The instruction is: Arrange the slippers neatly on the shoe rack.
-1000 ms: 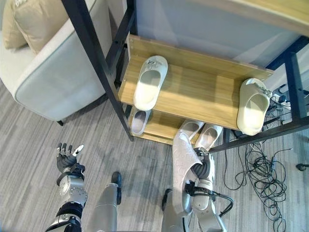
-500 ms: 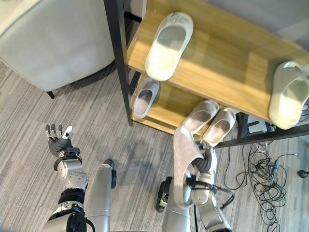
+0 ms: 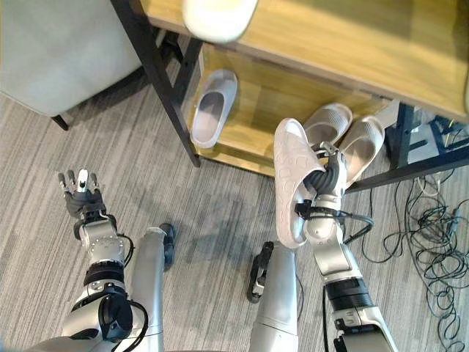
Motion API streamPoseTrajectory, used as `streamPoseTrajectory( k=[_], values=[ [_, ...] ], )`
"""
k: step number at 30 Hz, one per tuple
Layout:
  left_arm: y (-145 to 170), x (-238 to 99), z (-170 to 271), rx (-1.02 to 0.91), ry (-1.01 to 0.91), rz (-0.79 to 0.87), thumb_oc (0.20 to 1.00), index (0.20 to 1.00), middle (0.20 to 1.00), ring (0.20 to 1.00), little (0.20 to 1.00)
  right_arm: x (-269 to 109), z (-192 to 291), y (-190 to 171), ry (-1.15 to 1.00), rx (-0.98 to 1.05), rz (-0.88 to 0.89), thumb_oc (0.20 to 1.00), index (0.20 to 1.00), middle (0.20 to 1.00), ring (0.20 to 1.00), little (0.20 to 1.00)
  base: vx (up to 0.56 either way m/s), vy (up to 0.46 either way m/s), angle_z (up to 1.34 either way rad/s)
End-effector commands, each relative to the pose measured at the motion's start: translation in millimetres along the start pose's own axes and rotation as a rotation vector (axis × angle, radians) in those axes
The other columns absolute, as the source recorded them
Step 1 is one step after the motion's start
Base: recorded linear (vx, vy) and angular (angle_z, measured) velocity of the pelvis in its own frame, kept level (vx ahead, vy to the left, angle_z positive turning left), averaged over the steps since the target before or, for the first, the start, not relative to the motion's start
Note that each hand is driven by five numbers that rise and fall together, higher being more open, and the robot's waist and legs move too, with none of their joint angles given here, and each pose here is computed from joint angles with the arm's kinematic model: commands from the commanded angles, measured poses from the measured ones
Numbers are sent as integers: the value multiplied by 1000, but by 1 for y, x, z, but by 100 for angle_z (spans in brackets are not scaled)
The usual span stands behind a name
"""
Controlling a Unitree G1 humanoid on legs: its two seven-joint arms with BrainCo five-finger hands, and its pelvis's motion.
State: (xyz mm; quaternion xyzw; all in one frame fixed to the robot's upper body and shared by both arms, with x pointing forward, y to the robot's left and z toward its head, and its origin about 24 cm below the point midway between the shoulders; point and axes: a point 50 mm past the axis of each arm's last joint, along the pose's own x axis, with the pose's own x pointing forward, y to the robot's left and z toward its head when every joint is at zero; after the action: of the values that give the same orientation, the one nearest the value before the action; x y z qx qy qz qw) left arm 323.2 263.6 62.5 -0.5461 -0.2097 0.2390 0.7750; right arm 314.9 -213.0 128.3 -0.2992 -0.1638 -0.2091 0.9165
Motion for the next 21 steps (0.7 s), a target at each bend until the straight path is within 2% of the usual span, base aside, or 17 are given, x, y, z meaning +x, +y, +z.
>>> streamPoseTrajectory(
  k=[1, 8, 14, 21],
  values=[
    [-32, 19, 25, -90, -111, -109, 1000, 1000, 1000, 1000, 1000, 30, 43, -12, -123, 84, -41, 200, 200, 200, 200, 200, 126, -28, -1],
    [-25, 21, 17, -135, -57, -97, 1000, 1000, 1000, 1000, 1000, 63, 65, 4, -75, 144, 35, 200, 200, 200, 200, 200, 95, -22, -2],
    [-29, 24, 14, -176, -31, -108, 1000, 1000, 1000, 1000, 1000, 95, 119, -5, -187, 199, -4, 200, 200, 200, 200, 200, 57, -20, 3],
    [-19, 20, 9, -190, 6, -106, 1000, 1000, 1000, 1000, 1000, 128, 153, 4, -115, 131, 62, 200, 200, 200, 200, 200, 43, -10, 6]
  ],
)
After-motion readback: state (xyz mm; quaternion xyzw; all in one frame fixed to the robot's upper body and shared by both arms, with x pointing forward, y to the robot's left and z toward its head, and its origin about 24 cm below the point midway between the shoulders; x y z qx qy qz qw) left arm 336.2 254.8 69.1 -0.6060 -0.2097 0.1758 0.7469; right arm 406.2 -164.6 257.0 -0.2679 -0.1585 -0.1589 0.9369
